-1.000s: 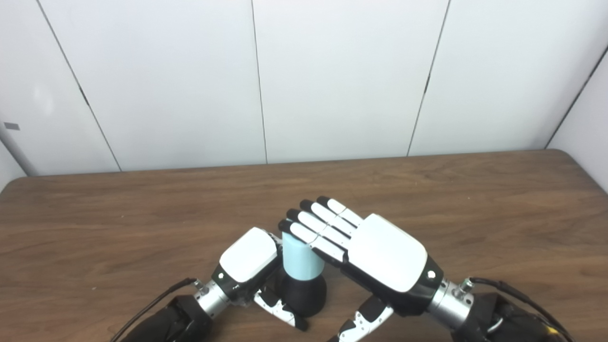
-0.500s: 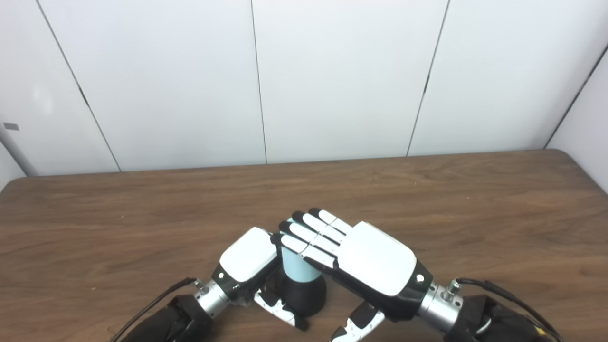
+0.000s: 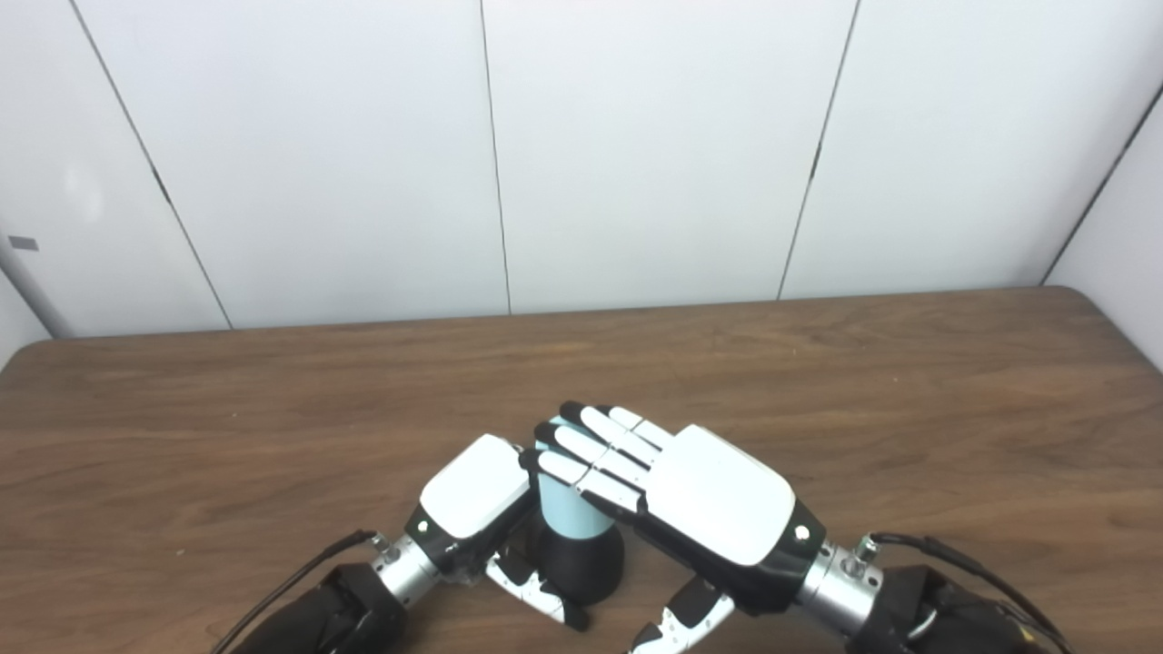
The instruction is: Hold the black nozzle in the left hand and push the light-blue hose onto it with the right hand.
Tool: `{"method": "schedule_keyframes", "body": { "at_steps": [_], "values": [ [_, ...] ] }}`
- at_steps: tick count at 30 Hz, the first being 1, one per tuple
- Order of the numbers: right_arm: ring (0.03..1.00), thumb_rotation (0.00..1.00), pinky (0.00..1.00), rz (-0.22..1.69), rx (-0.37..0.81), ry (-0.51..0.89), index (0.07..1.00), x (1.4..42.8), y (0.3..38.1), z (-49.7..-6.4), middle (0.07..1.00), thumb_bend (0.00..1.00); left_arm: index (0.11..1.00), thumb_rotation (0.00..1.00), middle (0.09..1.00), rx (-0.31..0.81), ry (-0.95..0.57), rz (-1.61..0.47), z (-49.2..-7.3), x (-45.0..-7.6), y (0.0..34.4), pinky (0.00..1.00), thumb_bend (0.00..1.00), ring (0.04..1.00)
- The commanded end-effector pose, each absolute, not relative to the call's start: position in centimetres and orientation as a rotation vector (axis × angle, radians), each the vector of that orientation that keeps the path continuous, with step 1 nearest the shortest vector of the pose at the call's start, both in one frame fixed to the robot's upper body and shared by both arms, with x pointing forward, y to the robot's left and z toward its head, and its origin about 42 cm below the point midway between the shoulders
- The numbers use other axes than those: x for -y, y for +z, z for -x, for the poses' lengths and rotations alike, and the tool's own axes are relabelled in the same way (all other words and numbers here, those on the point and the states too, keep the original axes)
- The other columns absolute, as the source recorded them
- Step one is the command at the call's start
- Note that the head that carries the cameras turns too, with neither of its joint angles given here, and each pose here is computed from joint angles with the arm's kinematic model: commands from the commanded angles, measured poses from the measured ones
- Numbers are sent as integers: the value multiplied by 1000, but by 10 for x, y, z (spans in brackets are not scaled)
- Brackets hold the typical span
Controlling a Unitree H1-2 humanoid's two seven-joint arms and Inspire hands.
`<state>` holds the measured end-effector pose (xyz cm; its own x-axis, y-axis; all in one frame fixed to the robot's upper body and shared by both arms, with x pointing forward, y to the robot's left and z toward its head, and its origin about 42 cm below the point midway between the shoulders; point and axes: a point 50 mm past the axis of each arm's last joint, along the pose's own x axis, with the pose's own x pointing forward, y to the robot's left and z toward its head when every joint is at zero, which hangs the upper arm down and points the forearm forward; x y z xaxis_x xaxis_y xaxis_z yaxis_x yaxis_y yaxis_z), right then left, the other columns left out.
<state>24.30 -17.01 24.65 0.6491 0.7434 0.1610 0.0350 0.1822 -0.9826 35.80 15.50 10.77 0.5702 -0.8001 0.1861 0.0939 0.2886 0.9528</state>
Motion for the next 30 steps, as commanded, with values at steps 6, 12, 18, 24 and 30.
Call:
{"method": "schedule_keyframes", "body": {
  "at_steps": [6,12,18,24,30],
  "values": [
    [977,852,936,1353,679,651,931,173,230,-239,970,925,482,0,471,521,-788,-1015,-311,-148,42,82,524,128],
    [970,850,924,1408,685,632,929,175,227,-239,966,874,482,0,471,511,-804,-1018,-310,-147,42,96,524,146],
    [966,859,927,1419,691,634,920,175,220,-238,963,857,482,0,471,504,-807,-1018,-310,-148,41,103,524,154],
    [964,864,950,1412,678,640,923,175,217,-238,966,862,482,0,471,507,-808,-1022,-309,-148,41,101,524,152],
    [961,843,959,1403,672,649,928,173,217,-238,961,871,482,0,471,506,-806,-1021,-309,-148,41,93,525,142]
  ]
}}
